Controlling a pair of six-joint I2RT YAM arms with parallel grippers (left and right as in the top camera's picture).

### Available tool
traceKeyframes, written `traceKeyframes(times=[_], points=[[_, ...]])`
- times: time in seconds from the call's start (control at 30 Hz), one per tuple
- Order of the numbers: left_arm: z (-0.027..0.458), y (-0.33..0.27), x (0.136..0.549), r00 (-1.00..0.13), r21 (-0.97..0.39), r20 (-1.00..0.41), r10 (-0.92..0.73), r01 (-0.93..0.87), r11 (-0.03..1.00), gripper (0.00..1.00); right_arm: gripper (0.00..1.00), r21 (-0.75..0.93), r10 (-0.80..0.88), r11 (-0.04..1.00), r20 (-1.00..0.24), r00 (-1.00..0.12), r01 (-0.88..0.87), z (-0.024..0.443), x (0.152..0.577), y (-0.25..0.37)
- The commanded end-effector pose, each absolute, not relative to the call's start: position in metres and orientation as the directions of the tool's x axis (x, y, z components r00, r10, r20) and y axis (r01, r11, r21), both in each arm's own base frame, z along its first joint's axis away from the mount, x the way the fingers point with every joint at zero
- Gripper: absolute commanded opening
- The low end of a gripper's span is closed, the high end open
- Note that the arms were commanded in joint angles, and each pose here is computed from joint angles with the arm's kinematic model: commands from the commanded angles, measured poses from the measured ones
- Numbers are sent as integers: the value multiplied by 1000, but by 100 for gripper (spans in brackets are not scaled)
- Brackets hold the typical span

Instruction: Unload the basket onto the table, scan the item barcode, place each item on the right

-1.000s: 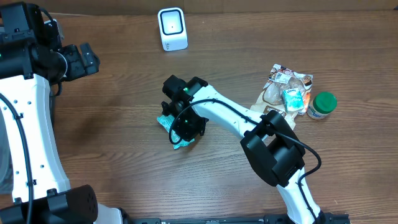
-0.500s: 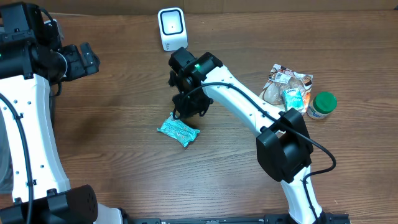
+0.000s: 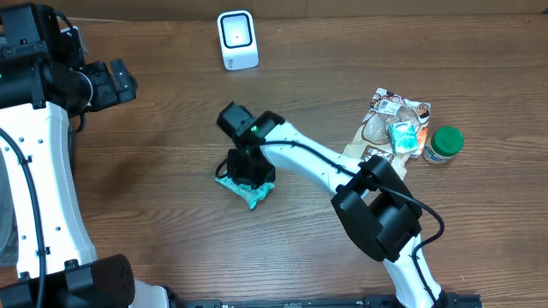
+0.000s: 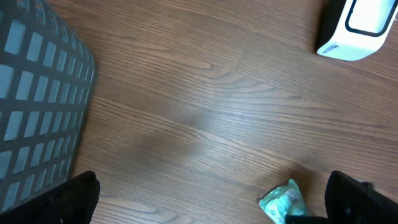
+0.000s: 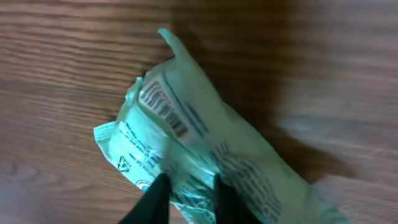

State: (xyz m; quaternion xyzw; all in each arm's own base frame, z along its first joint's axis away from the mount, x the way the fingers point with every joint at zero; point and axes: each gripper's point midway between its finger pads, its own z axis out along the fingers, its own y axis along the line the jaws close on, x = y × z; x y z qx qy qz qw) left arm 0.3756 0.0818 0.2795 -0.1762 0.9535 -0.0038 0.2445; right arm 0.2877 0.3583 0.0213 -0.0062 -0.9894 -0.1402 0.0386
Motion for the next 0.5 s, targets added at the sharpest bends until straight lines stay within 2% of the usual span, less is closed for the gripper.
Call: traceKeyframes(times=[0.0,0.03,0.17,0.3,0.47], points=[[289,83,376,-812,-83,-491,-315,-316,945,99,31,202,98,973,61,-993,108,9,283,343],[289,83,376,-812,-83,-491,-315,-316,945,100,35,182,106,977,51,-993,114,4,283,338],[289,83,376,-812,-83,-491,-315,-316,945,100,36,167,81,982,21,-996,84,-1,286,334],[289,83,376,-812,-83,-491,-315,-316,945,100,49,217,-155,962,-71,-985,-167,1,296,348],[289,83,376,-812,-83,-491,-315,-316,945,99,51,187,-449,862,-147,-881,-470,2,298,350]])
